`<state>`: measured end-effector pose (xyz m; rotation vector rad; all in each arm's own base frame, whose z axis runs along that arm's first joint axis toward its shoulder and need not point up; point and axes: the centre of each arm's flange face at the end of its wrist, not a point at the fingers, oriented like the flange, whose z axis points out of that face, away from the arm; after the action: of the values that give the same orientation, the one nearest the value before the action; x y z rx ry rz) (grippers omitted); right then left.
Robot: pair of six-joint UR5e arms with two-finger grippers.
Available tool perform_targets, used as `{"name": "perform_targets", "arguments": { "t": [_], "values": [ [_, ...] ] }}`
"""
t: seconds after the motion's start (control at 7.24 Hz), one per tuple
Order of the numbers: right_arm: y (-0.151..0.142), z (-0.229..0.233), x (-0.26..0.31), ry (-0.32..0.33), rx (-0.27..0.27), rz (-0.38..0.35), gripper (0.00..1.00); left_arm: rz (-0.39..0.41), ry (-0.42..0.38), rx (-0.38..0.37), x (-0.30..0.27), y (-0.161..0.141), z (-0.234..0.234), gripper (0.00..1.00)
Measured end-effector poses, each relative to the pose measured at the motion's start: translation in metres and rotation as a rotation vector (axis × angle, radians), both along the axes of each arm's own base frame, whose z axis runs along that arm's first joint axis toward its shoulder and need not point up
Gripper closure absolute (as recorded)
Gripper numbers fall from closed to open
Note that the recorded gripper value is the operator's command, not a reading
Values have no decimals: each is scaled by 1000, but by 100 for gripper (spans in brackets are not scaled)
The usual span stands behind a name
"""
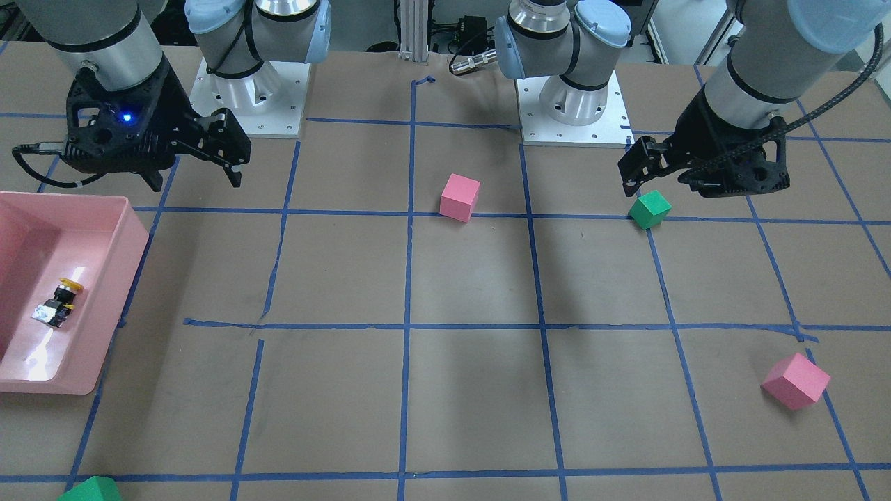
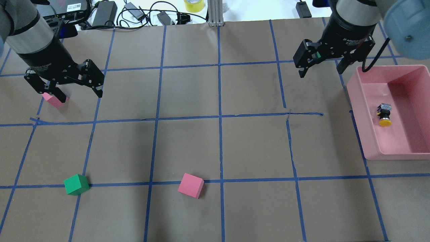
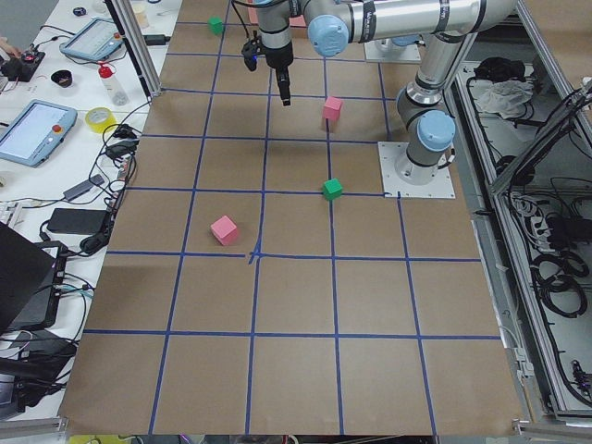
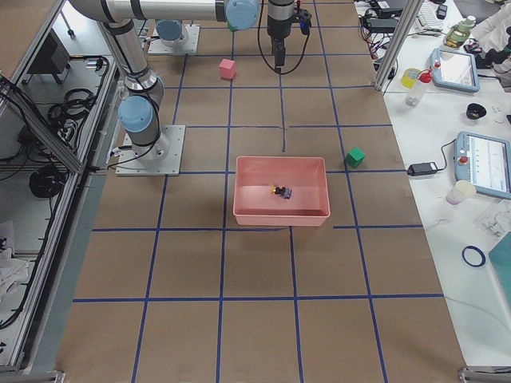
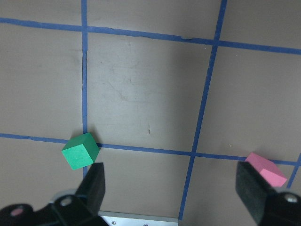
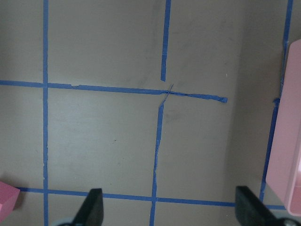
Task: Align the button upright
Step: 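Move the right gripper over the pink bin toward the yellow button switch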
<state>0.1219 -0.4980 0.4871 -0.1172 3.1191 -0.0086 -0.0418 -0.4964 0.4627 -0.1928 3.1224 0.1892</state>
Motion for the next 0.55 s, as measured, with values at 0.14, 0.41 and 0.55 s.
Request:
{"name": "perform_targets", "arguments": {
  "t": [0.14, 0.41, 0.55],
  "values": [
    [0, -1, 0, -1, 4, 0, 0, 0, -1, -2, 0, 0, 1, 0],
    [0, -3, 0, 0, 7, -1, 0, 2, -2, -8, 1, -1, 6, 0],
    [0, -3, -1, 4, 7, -2, 0, 5, -2, -11, 3, -1, 8, 0]
  ]
}}
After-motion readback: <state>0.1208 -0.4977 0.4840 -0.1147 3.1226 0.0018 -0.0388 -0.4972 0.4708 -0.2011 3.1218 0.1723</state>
